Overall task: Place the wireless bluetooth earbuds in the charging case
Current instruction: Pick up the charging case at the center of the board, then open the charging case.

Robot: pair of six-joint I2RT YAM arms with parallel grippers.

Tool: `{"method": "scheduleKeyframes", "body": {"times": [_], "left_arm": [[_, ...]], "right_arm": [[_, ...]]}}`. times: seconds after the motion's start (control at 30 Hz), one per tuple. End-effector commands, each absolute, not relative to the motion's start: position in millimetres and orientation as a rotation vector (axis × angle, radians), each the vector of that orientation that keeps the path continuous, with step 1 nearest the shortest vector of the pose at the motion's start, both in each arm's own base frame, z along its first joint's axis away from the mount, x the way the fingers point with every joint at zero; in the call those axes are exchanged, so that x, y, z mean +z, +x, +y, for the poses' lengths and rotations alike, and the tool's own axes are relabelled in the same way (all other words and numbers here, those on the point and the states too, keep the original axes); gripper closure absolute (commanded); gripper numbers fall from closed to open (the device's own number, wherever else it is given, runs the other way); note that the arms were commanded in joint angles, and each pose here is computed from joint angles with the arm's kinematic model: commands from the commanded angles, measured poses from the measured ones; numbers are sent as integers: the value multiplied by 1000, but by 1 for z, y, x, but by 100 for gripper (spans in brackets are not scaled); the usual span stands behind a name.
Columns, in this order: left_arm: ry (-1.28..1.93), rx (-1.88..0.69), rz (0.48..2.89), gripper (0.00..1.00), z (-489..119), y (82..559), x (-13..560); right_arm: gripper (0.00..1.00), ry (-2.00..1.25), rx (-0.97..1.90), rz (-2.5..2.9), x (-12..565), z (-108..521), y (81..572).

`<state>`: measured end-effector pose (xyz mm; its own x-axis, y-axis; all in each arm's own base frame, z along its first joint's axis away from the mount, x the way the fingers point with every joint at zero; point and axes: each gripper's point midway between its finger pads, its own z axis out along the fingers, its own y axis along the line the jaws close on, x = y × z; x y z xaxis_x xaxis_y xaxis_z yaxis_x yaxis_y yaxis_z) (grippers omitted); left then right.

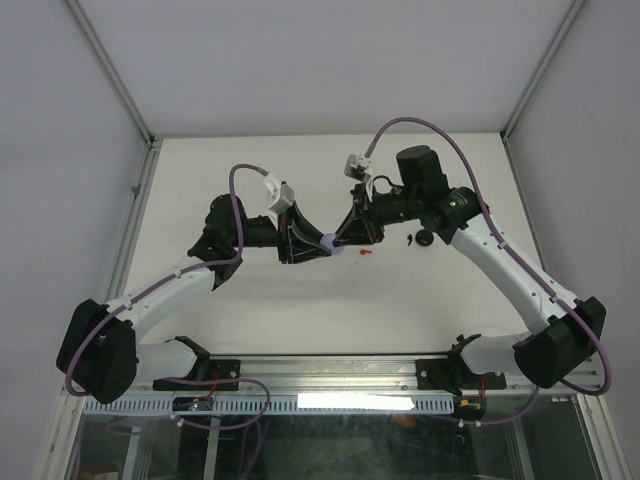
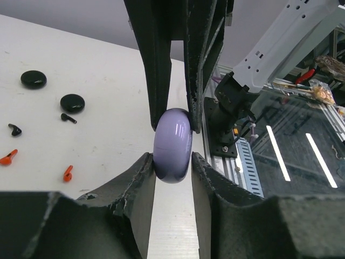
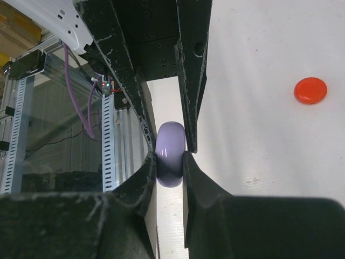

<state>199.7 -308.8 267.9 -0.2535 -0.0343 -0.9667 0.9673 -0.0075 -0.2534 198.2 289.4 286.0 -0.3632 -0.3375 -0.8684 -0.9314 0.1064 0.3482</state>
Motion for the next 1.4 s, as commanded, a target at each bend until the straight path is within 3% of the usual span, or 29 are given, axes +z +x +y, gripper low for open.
{"method": "scheduleKeyframes", "body": {"times": [0.0, 0.17, 0.3, 0.43, 0.53, 0.9, 1.37], "left_arm": [[1073, -1416, 1300, 71, -308, 200, 284], [1060, -1402, 1309, 89, -307, 201, 282], [1026, -1363, 1318, 100, -305, 205, 278], [992, -1352, 1285, 100, -303, 206, 280], [954, -1351, 1252, 100, -301, 204, 282], [873, -1316, 1147, 100, -290, 198, 291], [889, -1340, 1094, 100, -289, 188, 296]], "right_arm": [[100, -1262, 1233, 1680, 306, 292, 197], [95, -1259, 1228, 1679, 306, 293, 198], [75, -1255, 1208, 1683, 305, 293, 200], [51, -1254, 1203, 1676, 306, 294, 200], [40, -1248, 1194, 1656, 308, 295, 200], [31, -1238, 1205, 1622, 301, 299, 202], [30, -1223, 1202, 1598, 301, 304, 210]]}}
